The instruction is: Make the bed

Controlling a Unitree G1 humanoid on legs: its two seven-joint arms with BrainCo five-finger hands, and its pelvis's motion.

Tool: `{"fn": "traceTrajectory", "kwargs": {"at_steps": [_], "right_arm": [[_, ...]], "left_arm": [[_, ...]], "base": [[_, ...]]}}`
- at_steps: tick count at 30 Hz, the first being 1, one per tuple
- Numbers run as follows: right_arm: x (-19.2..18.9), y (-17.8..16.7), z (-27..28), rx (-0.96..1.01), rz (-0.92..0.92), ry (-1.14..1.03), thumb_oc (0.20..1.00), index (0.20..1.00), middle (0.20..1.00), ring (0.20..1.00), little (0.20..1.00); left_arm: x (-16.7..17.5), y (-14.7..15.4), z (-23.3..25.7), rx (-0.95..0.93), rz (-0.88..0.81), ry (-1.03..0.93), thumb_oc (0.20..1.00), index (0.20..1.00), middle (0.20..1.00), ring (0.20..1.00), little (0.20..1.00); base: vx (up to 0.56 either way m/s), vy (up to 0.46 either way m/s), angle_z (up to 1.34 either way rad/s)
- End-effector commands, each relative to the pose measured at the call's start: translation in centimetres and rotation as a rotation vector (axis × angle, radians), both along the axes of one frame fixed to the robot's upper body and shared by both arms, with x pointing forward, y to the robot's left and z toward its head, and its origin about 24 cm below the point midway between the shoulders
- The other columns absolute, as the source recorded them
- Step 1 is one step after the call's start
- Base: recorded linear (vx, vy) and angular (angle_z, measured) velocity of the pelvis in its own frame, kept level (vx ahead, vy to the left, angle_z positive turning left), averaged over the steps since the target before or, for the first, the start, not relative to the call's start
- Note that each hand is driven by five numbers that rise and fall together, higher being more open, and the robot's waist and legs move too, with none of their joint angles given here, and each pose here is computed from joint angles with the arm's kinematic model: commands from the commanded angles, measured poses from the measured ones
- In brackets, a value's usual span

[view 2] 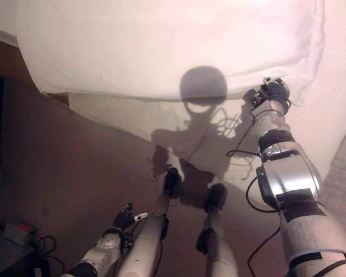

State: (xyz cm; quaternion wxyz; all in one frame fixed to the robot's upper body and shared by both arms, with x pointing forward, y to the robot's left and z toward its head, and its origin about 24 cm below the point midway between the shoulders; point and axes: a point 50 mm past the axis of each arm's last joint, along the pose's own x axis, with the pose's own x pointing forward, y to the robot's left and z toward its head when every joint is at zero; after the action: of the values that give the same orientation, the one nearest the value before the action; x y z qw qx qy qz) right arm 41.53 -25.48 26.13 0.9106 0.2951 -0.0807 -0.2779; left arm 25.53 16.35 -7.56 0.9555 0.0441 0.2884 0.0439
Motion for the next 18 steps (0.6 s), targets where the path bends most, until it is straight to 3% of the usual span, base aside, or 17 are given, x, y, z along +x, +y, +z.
{"fn": "traceTrajectory", "kwargs": {"at_steps": [1, 6, 10, 15, 18], "right_arm": [[-0.2, 1.4, 4.3, 0.006, 0.028, -0.177, 0.200, 0.200, 0.200, 0.200, 0.200], [-0.2, 3.4, 4.4, 0.095, 0.074, -0.295, 0.200, 0.200, 0.200, 0.200, 0.200], [-0.9, 5.1, 5.7, 0.109, 0.128, -0.447, 0.200, 0.200, 0.200, 0.200, 0.200], [-1.7, 6.4, 5.5, 0.079, 0.178, -0.528, 0.200, 0.200, 0.200, 0.200, 0.200], [-1.7, 7.6, 3.7, 0.112, 0.231, -0.517, 0.200, 0.200, 0.200, 0.200, 0.200]], "left_arm": [[-0.3, -0.9, -0.3, 0.010, -0.035, 0.011, 1.000, 1.000, 1.000, 1.000, 1.000], [-0.1, -1.4, 0.2, -0.025, -0.047, -0.017, 1.000, 1.000, 1.000, 1.000, 1.000], [0.1, -2.8, 2.1, -0.161, -0.109, -0.109, 1.000, 1.000, 1.000, 1.000, 1.000], [-0.1, -4.6, 4.8, -0.384, -0.203, -0.190, 1.000, 1.000, 1.000, 1.000, 1.000], [-0.5, -7.1, 8.2, -0.640, -0.316, -0.250, 1.000, 1.000, 1.000, 1.000, 1.000]], "base": [[-0.02, 0.030, 0.01], [-0.02, 0.021, 0.00], [-0.04, 0.041, -0.12], [-0.02, 0.030, -0.12], [0.00, 0.046, -0.13]]}}
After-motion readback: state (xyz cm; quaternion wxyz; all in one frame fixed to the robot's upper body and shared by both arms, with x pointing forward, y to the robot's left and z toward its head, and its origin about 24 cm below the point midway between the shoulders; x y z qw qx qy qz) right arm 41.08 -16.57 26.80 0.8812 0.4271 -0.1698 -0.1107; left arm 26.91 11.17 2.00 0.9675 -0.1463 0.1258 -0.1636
